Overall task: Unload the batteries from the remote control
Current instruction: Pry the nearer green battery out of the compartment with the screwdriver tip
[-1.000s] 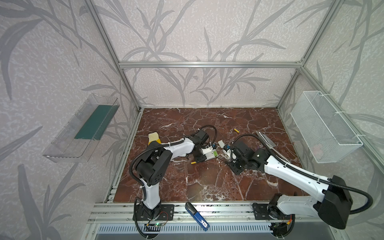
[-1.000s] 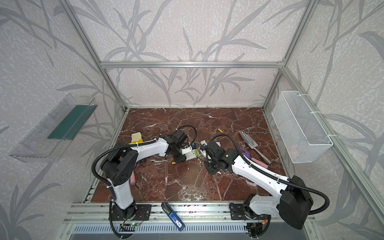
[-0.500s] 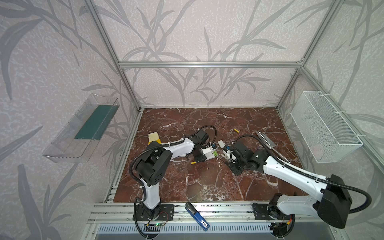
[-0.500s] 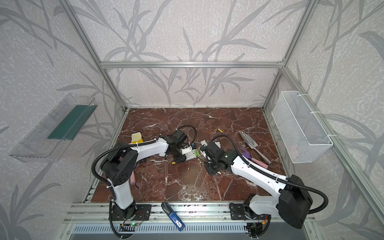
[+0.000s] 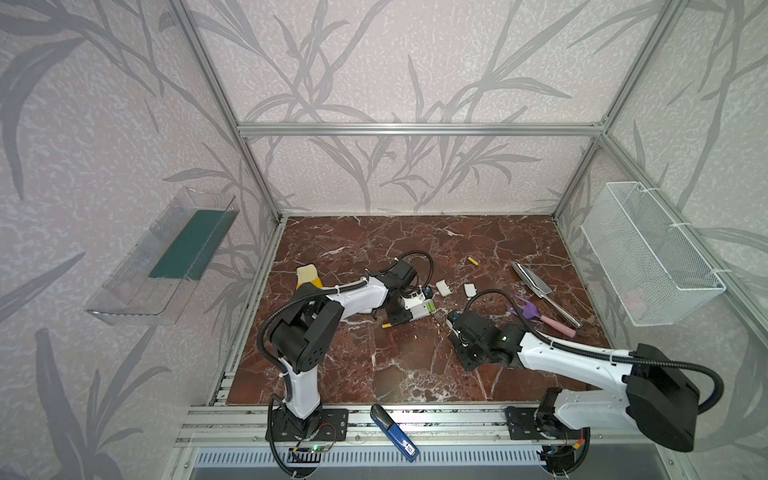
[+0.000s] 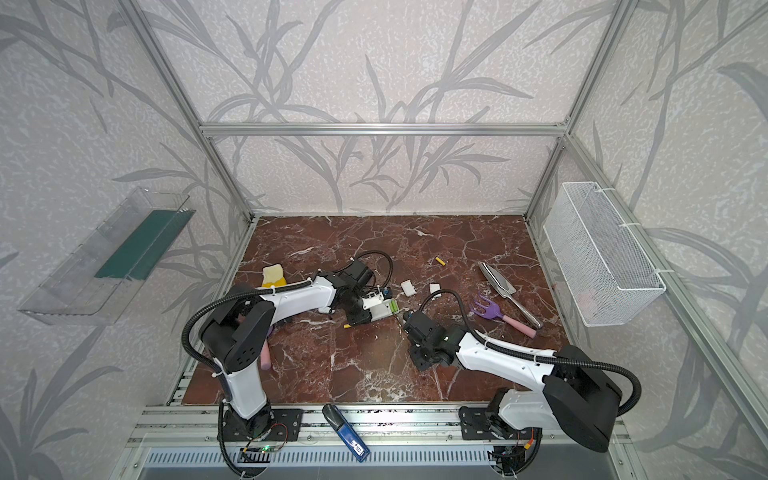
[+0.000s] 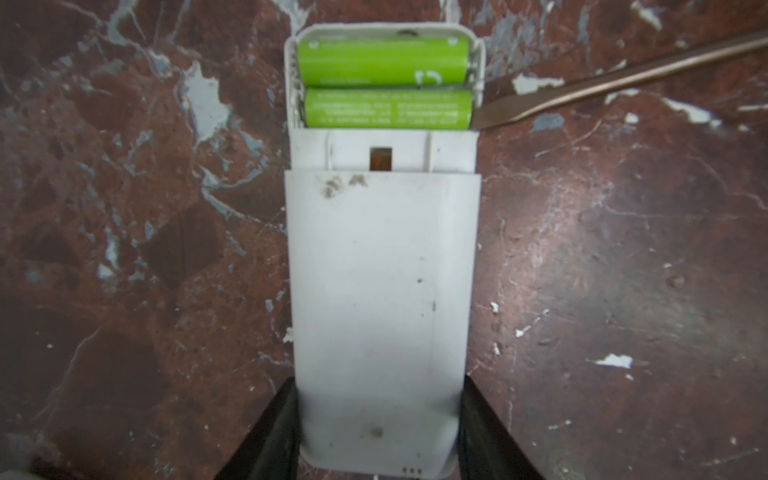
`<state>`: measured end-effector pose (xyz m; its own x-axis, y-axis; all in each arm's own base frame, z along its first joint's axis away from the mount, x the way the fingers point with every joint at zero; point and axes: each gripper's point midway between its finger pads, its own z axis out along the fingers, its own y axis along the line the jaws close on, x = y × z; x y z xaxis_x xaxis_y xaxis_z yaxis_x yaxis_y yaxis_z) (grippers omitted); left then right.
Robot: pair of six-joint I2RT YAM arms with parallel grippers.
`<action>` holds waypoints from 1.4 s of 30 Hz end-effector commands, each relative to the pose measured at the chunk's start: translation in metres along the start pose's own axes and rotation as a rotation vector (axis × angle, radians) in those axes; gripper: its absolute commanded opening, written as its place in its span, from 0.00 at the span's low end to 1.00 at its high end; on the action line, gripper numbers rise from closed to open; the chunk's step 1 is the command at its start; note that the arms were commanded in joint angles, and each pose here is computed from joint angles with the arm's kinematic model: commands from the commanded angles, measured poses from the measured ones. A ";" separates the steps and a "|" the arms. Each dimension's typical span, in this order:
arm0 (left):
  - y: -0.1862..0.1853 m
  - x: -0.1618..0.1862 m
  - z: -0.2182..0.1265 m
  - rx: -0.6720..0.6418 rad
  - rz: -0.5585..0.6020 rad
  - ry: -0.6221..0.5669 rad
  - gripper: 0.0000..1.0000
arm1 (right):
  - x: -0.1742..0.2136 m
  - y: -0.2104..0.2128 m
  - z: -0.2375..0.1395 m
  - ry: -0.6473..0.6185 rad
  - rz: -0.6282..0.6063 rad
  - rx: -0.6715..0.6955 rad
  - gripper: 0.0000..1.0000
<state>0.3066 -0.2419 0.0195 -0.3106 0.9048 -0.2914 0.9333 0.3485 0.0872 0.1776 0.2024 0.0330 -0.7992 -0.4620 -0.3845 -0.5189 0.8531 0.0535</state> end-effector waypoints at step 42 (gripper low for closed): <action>-0.004 0.034 0.000 0.022 -0.020 0.143 0.38 | -0.013 -0.010 0.037 -0.170 0.171 0.073 0.00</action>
<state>0.3111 -0.2317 0.0198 -0.3311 0.9071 -0.2601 0.9235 0.3681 0.1083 0.2120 0.2216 0.0172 -0.7718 -0.2545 -0.5826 -0.3796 0.9196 0.1012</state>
